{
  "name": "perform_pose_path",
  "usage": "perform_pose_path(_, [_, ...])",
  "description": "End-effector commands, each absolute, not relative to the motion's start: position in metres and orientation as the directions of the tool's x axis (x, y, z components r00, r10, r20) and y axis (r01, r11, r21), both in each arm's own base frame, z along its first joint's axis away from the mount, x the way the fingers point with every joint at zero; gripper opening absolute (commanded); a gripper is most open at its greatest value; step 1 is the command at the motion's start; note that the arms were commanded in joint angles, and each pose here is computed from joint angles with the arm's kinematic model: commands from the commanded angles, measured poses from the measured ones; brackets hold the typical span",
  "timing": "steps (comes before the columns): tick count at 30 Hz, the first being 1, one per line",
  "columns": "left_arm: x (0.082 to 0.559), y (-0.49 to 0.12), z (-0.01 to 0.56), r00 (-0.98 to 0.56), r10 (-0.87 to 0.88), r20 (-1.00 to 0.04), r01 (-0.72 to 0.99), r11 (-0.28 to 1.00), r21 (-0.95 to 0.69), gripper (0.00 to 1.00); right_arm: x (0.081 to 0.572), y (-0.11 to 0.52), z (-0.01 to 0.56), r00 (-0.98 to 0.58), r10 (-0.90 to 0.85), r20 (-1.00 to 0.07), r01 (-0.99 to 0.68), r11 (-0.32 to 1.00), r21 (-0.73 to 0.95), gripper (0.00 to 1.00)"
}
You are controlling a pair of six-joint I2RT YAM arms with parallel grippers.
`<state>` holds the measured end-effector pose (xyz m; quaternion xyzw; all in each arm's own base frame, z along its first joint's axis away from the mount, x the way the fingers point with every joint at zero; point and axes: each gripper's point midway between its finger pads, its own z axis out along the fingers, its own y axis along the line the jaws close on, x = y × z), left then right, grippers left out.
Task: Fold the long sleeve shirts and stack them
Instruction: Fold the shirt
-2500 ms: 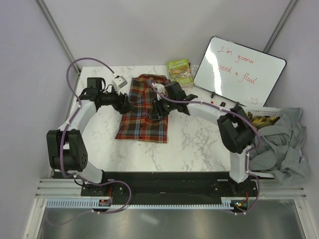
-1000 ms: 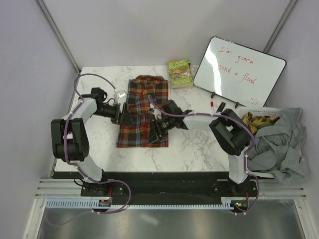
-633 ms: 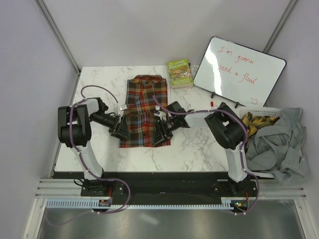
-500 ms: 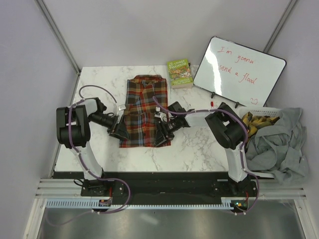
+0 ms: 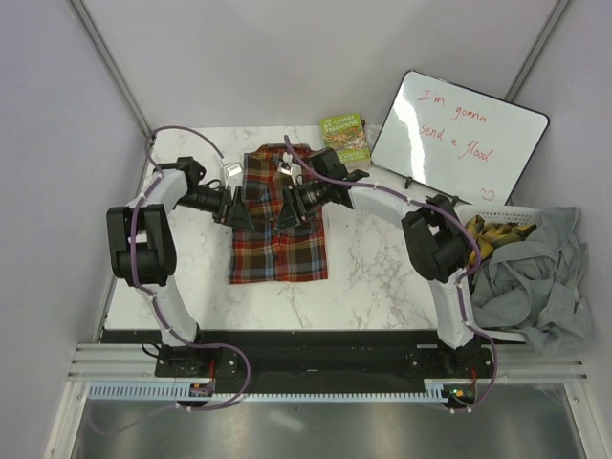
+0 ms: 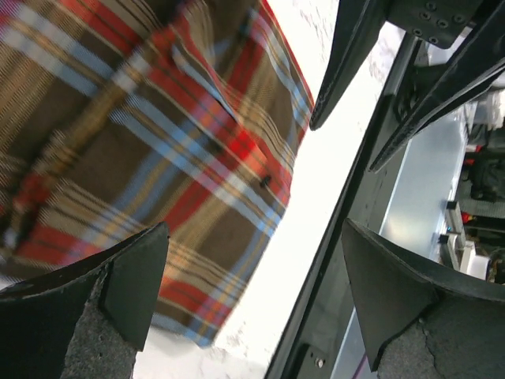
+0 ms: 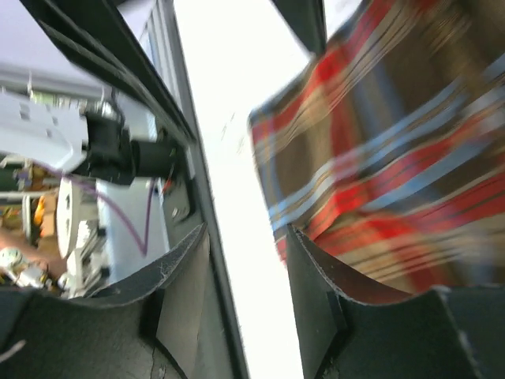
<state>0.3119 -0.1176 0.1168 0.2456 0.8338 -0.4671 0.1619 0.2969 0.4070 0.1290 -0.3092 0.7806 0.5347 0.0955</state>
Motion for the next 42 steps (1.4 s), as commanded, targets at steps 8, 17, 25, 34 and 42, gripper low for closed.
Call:
perform_pose_path(8, [0.381, -0.116, 0.061, -0.914, 0.14, -0.38, 0.395, 0.519, -0.758, 0.96, 0.384, 0.393, 0.046, -0.831, -0.306, -0.465, -0.551, 0.33, 0.766, 0.51])
perform_pose_path(17, [0.392, -0.084, 0.082, -0.875, 0.107, -0.473, 0.445, 0.564, -0.695, 0.96, 0.393, 0.361, 0.029, -0.83, -0.307, -0.466, -0.556, 0.392, 0.733, 0.51])
perform_pose_path(25, [0.333, -0.092, 0.147, -0.145, 0.611, -0.778, 0.857, 0.47, 0.209, 0.99, 0.357, 0.387, 0.112, -0.81, -0.26, -0.525, -0.584, 0.29, 0.758, 0.5])
perform_pose_path(34, [0.242, -0.133, 0.094, 0.472, 0.756, -0.453, 0.693, 0.0, 0.721, 1.0, 0.363, 0.418, 0.108, -0.729, -0.295, -0.618, -0.685, 0.309, 0.66, 0.4])
perform_pose_path(42, [0.228, -0.157, 0.059, 0.515, 0.761, -0.394, 0.68, -0.083, 0.728, 0.93, 0.378, 0.433, 0.058, -0.704, -0.341, -0.623, -0.71, 0.347, 0.612, 0.35])
